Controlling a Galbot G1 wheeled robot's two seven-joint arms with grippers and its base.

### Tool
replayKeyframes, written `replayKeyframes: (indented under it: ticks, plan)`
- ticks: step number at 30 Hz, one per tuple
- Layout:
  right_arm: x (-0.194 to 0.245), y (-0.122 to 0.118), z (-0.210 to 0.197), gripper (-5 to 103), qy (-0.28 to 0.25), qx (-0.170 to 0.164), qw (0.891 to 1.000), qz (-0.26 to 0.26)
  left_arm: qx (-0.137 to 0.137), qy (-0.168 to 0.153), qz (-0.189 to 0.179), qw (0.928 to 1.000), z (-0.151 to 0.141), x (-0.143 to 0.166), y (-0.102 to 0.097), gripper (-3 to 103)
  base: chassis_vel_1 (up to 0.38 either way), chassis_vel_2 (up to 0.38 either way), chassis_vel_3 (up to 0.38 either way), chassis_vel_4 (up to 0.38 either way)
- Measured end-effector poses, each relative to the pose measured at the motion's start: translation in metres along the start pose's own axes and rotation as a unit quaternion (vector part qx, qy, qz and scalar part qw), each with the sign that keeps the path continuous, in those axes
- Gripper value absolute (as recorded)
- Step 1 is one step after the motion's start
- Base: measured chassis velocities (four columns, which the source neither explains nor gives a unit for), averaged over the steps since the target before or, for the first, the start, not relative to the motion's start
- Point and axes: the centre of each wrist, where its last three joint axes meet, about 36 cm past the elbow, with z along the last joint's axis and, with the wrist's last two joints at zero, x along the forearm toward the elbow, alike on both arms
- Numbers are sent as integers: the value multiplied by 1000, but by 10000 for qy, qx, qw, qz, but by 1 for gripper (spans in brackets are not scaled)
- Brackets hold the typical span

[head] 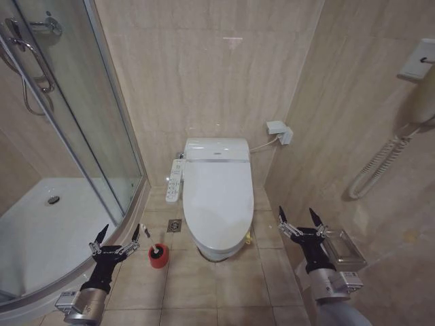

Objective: Open the toilet lid, clean the toilet bowl with a toilet brush, close the toilet lid, and flush.

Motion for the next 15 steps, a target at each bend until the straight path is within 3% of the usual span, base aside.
replayKeyframes:
  ticks: [9, 15]
  plan:
    - [-6, -7, 2, 100, -11, 95, 9998, 190, 0, -6, 0, 10000, 0, 0, 0, 100, -140, 133, 139, -133]
    - [-5, -8, 5, 100, -10, 141, 9996, 242, 0, -3, 0, 10000, 0, 0, 0, 100, -8, 13, 14, 17]
